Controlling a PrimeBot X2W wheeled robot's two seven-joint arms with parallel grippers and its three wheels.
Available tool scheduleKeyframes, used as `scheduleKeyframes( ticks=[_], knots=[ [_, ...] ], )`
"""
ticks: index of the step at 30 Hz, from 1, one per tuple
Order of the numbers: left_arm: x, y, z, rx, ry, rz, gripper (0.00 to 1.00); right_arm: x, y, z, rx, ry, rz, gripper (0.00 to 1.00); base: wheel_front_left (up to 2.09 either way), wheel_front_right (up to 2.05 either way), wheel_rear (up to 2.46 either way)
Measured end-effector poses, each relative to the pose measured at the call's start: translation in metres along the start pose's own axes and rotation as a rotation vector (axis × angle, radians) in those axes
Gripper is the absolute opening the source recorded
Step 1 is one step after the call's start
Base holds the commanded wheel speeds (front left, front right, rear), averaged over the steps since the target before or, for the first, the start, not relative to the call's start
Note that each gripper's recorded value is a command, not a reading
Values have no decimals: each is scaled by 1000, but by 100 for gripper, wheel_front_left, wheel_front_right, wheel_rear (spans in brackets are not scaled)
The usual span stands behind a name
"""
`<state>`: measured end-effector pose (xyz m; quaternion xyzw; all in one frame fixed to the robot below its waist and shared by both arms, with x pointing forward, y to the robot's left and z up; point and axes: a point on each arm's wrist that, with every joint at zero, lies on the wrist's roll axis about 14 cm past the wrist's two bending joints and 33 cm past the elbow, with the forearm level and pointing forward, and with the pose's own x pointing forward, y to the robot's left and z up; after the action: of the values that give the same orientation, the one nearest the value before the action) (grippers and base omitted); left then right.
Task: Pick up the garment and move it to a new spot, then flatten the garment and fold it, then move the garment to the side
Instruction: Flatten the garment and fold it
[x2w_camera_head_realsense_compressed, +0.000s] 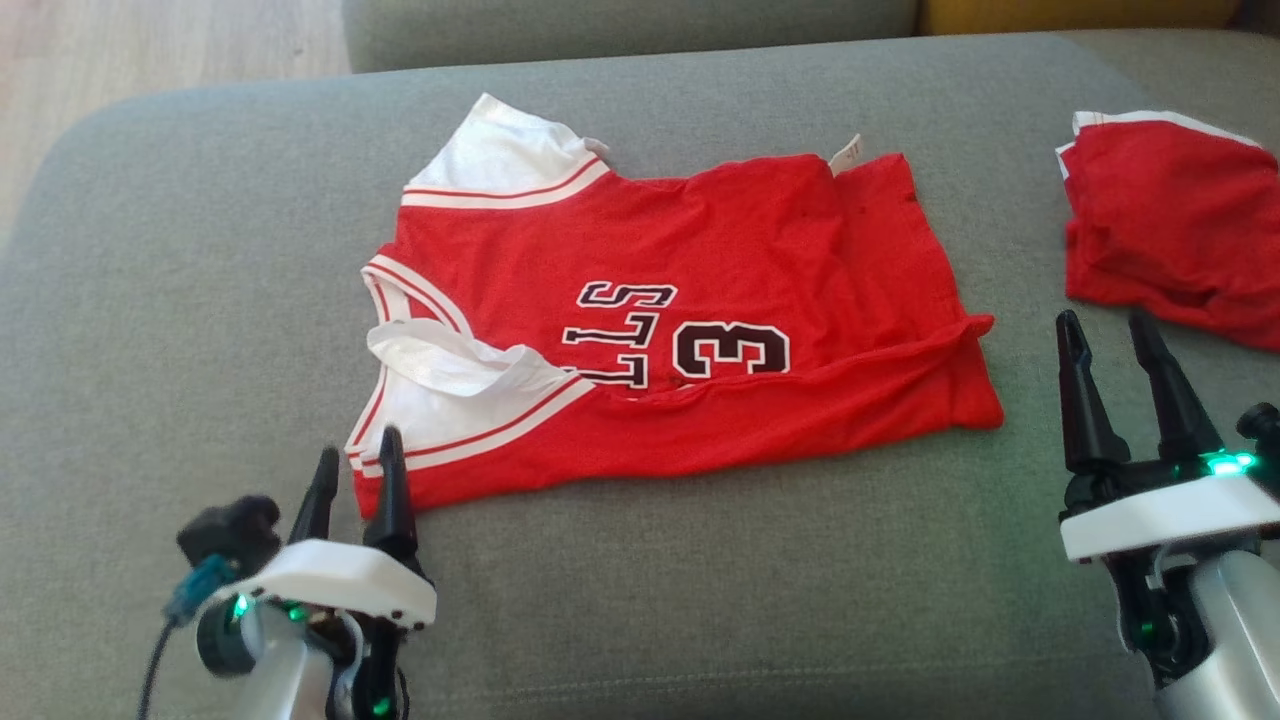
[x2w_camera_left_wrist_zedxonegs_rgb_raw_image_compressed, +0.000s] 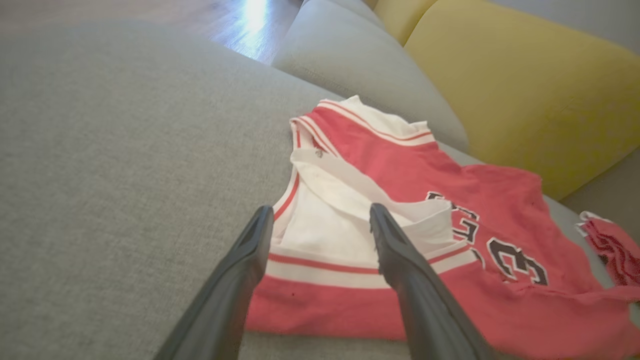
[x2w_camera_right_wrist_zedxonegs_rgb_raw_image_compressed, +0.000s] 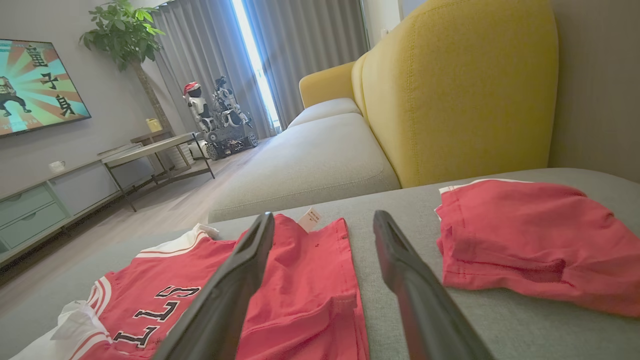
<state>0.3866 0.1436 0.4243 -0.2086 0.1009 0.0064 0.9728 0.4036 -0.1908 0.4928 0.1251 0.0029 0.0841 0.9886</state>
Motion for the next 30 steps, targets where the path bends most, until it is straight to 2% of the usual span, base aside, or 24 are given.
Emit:
scheduleKeyframes(
  ticks=[3, 7, 18, 19, 20, 21, 27, 30],
  knots=[
    [2, 9, -22, 51, 74, 37, 100, -1, -4, -2, 4, 3, -15, 100, 0, 0, 0],
    [7, 20, -37, 42, 130, 86, 100, -2, -6, -6, 26, 9, -35, 100, 0, 0, 0],
    [24, 23, -58, 84, 232, 107, 100, -6, -14, -14, 44, 31, -63, 100, 0, 0, 0],
    [26, 22, -59, 87, 239, 100, 71, -6, -15, -14, 46, 32, -66, 100, 0, 0, 0],
    [27, 20, -60, 90, 245, 93, 18, -6, -16, -15, 50, 34, -70, 100, 0, 0, 0],
    [28, 20, -60, 93, 248, 88, 0, -7, -17, -17, 50, 41, -73, 100, 0, 0, 0],
    [30, 19, -57, 84, 232, 77, 0, -10, -24, -43, 73, 153, -105, 100, 0, 0, 0],
    [32, 15, -48, 80, 202, 60, 0, -9, -21, -59, 133, 213, -123, 100, 0, 0, 0]
  ],
)
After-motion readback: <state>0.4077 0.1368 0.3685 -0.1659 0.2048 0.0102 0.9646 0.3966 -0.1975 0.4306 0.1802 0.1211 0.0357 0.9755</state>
